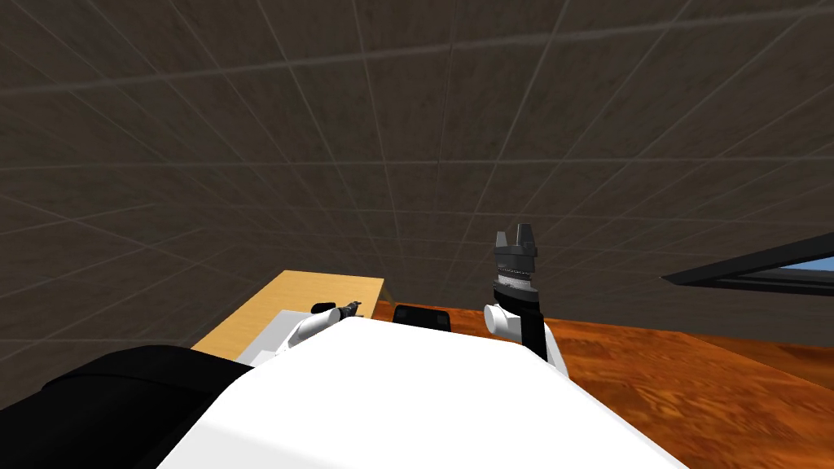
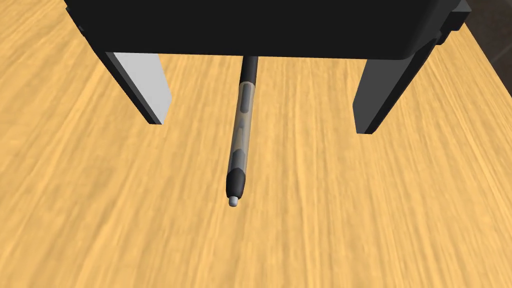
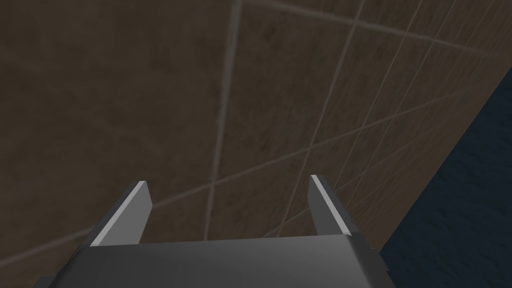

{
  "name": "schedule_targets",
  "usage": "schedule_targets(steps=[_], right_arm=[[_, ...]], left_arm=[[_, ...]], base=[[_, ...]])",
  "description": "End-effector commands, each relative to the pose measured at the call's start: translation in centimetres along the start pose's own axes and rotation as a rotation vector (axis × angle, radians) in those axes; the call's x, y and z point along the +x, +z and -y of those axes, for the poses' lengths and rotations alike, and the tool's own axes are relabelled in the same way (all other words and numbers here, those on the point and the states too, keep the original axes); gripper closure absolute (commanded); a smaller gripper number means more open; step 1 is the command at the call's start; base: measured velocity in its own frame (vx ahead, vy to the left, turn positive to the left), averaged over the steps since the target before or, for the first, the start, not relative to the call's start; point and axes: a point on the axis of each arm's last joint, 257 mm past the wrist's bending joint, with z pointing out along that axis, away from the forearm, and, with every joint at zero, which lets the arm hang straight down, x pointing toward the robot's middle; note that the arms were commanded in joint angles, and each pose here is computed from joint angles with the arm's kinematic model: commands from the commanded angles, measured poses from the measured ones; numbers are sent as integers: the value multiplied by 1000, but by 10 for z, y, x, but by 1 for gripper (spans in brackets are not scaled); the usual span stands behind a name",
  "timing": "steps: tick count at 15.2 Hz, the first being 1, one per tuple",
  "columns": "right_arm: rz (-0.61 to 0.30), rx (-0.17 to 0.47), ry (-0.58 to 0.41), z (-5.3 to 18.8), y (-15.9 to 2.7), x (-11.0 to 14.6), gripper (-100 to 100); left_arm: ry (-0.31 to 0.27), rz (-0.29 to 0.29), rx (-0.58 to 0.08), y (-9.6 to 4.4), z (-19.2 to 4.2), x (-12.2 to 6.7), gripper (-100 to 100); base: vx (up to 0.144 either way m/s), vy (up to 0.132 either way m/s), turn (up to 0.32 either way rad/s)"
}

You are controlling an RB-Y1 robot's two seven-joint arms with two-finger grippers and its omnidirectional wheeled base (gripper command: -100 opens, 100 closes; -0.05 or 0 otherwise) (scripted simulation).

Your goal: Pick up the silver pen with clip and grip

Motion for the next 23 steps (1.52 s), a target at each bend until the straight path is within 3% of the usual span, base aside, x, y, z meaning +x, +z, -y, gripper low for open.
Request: schedule_targets(steps=[1, 2, 6, 9, 11, 12, 23], right_arm=[[0, 0, 0, 0, 0, 0, 0], [0, 0, 0, 0, 0, 0, 0], [0, 0, 0, 0, 0, 0, 0], [0, 0, 0, 0, 0, 0, 0], [0, 0, 0, 0, 0, 0, 0], [0, 0, 0, 0, 0, 0, 0], [0, 0, 0, 0, 0, 0, 0]], left_arm=[[0, 0, 0, 0, 0, 0, -100], [-1, 1, 1, 1, 0, 0, 100], [-2, 1, 1, 1, 0, 0, 100], [9, -2, -1, -15, 0, -7, 100], [7, -1, 1, -13, 1, -6, 100], [14, 17, 15, -20, 18, -21, -100], [-20, 17, -114, -13, 12, -57, -100]], base=[[-10, 18, -12], [-3, 7, -2], [-2, 1, 5], [16, -31, 47], [16, -32, 33], [-10, -41, -31], [-24, -30, -82]])
